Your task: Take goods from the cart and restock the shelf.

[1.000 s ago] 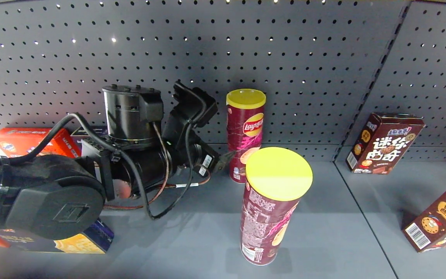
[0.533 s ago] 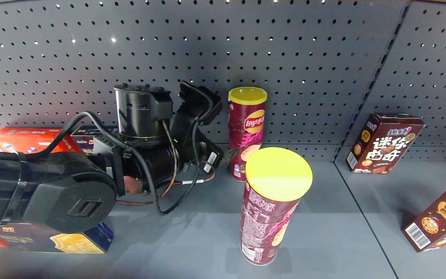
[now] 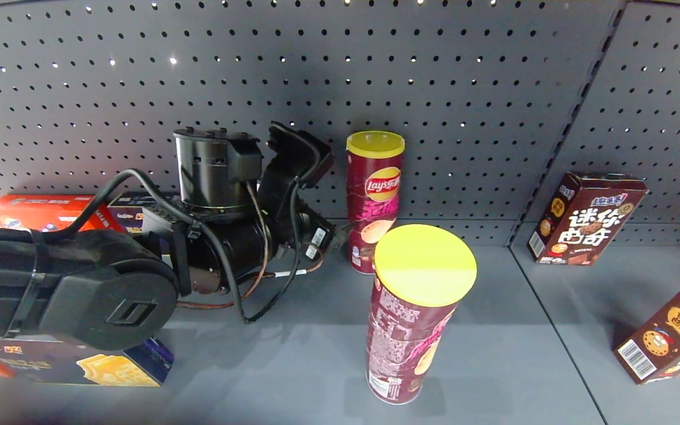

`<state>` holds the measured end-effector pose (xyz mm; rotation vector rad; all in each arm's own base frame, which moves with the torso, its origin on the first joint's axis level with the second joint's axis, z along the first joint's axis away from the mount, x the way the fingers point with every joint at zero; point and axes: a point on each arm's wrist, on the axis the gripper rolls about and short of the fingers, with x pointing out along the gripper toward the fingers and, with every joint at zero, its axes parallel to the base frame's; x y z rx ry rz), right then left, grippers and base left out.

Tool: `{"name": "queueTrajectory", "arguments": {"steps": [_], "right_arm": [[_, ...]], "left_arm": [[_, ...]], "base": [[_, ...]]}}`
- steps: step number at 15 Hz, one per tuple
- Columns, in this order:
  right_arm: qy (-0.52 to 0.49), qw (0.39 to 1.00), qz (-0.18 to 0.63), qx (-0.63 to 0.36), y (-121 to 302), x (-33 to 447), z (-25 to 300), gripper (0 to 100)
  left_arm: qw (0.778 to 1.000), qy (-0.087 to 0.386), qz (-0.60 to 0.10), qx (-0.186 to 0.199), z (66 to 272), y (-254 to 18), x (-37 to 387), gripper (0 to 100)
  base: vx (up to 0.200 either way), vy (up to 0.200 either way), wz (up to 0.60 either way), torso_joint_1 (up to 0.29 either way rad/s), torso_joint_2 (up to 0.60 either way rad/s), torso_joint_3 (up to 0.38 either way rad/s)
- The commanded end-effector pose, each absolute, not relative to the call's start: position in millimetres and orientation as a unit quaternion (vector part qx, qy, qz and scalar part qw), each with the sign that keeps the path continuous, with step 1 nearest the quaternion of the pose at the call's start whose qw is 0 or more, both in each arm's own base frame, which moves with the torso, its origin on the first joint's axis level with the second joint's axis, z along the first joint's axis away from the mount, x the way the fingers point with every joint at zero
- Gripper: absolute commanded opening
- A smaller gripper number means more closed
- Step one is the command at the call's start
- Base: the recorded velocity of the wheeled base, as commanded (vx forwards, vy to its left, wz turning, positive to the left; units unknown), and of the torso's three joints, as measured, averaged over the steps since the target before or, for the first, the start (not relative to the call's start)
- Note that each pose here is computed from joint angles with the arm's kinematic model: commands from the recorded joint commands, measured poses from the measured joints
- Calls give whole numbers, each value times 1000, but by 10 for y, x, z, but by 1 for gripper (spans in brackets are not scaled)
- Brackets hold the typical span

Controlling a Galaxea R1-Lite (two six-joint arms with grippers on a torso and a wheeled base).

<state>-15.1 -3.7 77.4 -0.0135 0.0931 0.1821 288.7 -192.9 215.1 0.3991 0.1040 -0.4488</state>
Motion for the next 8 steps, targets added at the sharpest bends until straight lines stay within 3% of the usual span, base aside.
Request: {"name": "queueTrajectory", "arguments": {"steps": [1,5,8], "right_arm": [[47,995,92,-7,-37,-150,775,100],[46,995,91,-7,-37,-151,775,100],[47,995,91,-7,-37,-150,775,100]], "left_arm": [[955,52,-215,197,2148,-1910,2904,100],[959,53,-198,197,2166,-1864,2910,100],[963,30,-190,189,2385,-1746,2786,100]], "base": [[0,0,0,0,0,0],[0,0,0,0,0,0],[0,0,0,0,0,0]]}}
